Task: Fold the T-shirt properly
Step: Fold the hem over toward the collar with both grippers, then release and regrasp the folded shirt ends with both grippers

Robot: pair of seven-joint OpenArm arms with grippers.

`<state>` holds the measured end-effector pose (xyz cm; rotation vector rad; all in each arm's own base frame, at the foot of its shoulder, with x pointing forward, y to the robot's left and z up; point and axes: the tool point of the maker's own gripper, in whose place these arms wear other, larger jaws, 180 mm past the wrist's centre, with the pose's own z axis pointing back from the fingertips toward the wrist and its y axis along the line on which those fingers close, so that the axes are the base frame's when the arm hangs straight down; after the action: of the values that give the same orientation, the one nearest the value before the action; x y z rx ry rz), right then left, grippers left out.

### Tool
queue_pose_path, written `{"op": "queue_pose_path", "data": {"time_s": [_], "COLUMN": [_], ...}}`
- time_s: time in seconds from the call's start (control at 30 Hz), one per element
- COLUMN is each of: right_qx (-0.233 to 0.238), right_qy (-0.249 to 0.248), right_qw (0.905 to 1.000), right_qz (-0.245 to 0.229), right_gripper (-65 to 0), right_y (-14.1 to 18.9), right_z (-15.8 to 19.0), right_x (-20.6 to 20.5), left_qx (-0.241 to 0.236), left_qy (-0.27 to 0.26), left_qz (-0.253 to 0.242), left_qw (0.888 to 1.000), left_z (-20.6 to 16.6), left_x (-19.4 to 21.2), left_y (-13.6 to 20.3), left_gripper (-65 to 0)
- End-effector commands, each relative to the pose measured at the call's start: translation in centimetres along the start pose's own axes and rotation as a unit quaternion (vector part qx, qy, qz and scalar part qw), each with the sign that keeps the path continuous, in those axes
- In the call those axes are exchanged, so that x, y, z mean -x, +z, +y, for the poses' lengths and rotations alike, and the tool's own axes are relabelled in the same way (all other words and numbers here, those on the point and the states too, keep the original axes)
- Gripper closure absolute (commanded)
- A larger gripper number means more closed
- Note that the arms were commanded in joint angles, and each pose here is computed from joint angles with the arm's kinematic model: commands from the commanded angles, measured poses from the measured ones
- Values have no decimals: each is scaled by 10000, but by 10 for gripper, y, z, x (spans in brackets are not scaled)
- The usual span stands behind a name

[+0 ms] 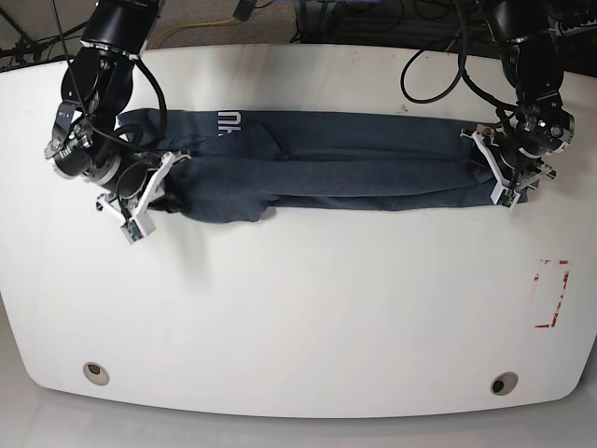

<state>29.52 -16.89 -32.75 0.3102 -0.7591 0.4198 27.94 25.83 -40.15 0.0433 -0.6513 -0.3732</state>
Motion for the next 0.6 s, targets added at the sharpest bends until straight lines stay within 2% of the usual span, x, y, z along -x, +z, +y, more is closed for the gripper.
{"op": "queue_pose_path", "data": {"time_s": [0.0, 0.2, 0.33, 0.43, 0.57], "right_qx": [2, -84, 42, 328, 951], "right_qy": [126, 20, -157, -370, -678], "right_qw": [9998, 9998, 9991, 9974, 9911], "right_qz": [-178, 177, 379, 519, 640], "right_gripper": [0, 0, -6, -125, -357], "right_y": [10, 14, 18, 23, 43], "right_z": [5, 18, 12, -7, -43], "right_x": [-6, 28, 48, 62, 78], "left_qx": [-103, -172, -179, -184, -221], "left_qy": [-70, -139, -156, -161, -161], "left_qz": [-78, -40, -42, -39, -118], "left_qw": [9999, 9997, 9997, 9997, 9996], "left_z": [9, 17, 17, 18, 21], "left_x": [-8, -6, -7, -7, -15], "left_y": [4, 7, 7, 7, 7], "left_gripper": [-353, -353, -353, -353, -353]}}
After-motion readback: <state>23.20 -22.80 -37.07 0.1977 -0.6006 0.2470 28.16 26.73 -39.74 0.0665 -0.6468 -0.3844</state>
